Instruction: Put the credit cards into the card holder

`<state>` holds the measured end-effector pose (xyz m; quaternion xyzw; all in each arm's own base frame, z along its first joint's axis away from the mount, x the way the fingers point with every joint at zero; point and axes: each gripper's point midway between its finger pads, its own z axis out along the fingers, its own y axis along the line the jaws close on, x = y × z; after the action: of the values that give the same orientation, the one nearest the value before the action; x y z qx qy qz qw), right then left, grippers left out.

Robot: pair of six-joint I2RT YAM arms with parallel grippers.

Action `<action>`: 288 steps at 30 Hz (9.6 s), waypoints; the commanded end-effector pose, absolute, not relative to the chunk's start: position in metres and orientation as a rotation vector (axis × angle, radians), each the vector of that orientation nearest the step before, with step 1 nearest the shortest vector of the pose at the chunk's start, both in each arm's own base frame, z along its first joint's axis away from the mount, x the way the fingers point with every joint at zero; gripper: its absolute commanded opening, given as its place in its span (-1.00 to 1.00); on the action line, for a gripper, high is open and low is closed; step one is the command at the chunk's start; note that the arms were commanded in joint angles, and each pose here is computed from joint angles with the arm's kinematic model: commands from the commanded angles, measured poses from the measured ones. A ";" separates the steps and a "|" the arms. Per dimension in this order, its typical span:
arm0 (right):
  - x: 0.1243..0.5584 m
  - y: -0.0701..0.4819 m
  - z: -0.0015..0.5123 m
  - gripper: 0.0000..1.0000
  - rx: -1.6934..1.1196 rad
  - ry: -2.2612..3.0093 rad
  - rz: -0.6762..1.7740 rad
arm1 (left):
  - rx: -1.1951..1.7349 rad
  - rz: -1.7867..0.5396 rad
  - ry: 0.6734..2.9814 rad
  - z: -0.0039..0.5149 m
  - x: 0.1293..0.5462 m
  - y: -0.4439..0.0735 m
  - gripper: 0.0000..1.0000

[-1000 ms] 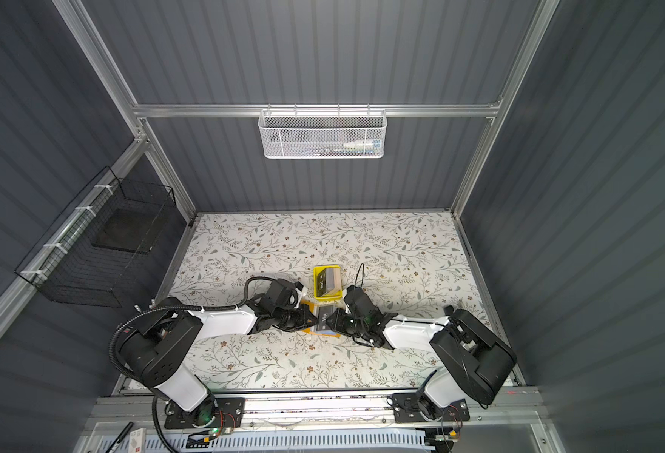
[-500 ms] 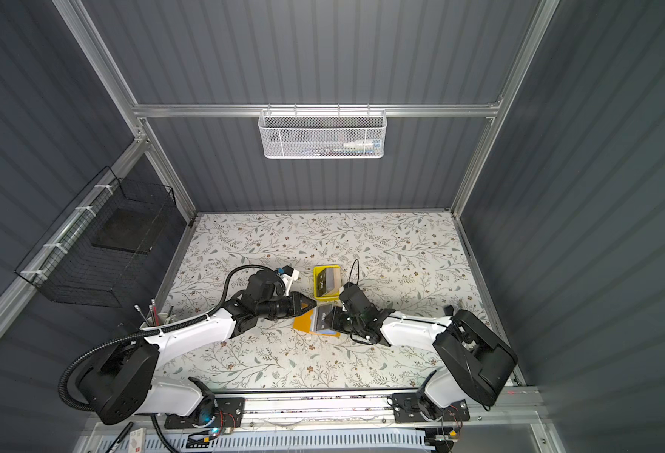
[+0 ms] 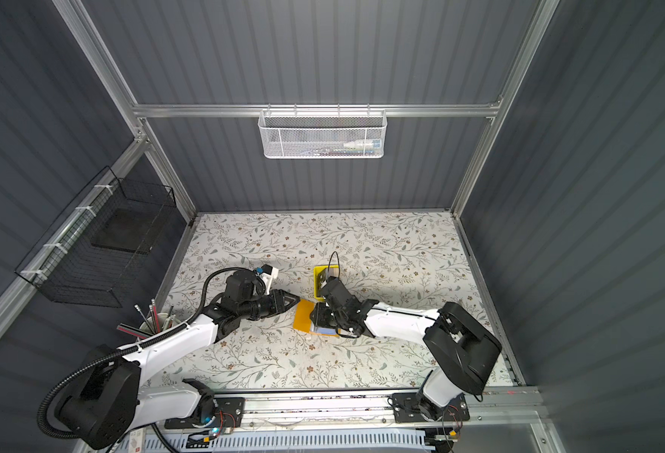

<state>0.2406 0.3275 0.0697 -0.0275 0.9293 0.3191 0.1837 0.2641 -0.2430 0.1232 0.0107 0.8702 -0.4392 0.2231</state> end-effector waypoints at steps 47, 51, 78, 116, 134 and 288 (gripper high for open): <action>0.314 0.241 0.154 0.86 -0.171 2.300 0.548 | 0.169 -1.102 2.368 0.141 0.315 -0.260 -0.29; 0.321 0.241 0.147 0.86 -0.177 2.266 0.535 | 0.247 -1.080 2.314 0.144 0.324 -0.265 -0.27; 0.327 0.250 0.142 0.98 -0.101 2.441 0.591 | 0.192 -1.113 2.384 0.148 0.307 -0.261 -0.27; 0.368 0.254 0.056 0.94 -0.037 2.683 0.476 | 0.130 -1.055 2.542 0.098 0.324 -0.286 -0.39; 0.369 0.246 0.039 0.84 0.008 2.705 0.465 | 0.145 -1.039 2.567 0.083 0.346 -0.300 -0.55; 0.223 0.227 0.224 -0.96 0.113 1.985 1.456 | 0.328 -1.841 2.109 0.204 0.248 -0.337 -0.43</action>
<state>0.2239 0.2253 0.2131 0.0482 0.7732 0.5426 0.3247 0.2481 -0.3394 0.2098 0.1208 0.7332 -0.6483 0.1661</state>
